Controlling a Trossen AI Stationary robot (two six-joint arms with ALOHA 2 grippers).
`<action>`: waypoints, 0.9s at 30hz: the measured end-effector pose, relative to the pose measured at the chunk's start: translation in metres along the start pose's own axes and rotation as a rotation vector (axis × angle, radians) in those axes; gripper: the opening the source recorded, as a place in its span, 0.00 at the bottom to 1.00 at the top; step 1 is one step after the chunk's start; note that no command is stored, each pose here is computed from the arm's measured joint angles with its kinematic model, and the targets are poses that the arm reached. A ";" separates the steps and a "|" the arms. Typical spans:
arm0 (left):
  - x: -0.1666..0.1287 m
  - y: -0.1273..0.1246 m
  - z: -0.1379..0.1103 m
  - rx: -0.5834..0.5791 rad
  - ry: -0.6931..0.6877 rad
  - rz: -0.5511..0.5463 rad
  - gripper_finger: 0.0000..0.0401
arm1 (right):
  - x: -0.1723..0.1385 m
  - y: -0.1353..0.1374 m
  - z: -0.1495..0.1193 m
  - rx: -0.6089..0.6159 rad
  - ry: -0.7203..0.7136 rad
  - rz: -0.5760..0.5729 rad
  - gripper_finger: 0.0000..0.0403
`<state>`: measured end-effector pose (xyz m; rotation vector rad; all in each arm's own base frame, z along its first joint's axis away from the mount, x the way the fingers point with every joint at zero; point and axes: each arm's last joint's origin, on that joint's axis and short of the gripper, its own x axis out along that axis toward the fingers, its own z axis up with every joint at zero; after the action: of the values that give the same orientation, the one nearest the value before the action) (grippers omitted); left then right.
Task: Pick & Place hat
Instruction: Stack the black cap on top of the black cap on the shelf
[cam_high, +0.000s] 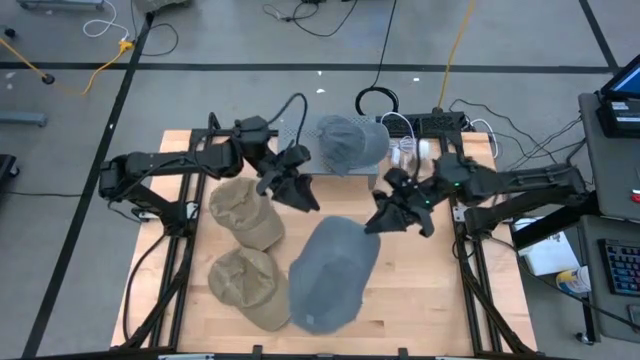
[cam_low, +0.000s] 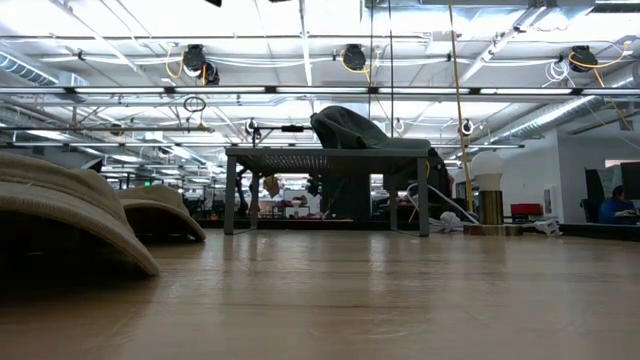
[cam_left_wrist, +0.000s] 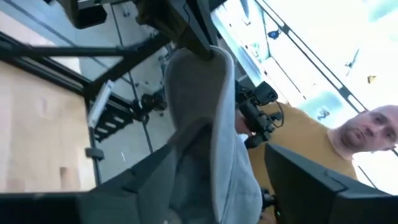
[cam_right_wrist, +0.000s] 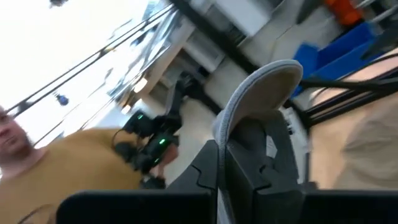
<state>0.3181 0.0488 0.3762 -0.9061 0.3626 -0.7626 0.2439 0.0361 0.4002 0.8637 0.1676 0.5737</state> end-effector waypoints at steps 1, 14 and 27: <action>-0.003 0.000 0.002 0.005 -0.013 0.006 0.67 | -0.005 0.004 -0.001 0.002 -0.022 -0.025 0.01; -0.048 -0.023 0.020 0.147 -0.320 0.149 0.68 | -0.077 0.051 0.000 -0.221 -0.496 -0.406 0.01; -0.092 -0.077 0.003 0.182 -0.590 0.374 0.67 | -0.104 0.062 0.004 -0.363 -0.679 -0.596 0.01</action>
<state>0.2227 0.0878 0.4382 -0.8169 -0.0625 -0.1599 0.1334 0.0093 0.4400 0.5714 -0.2879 -0.2573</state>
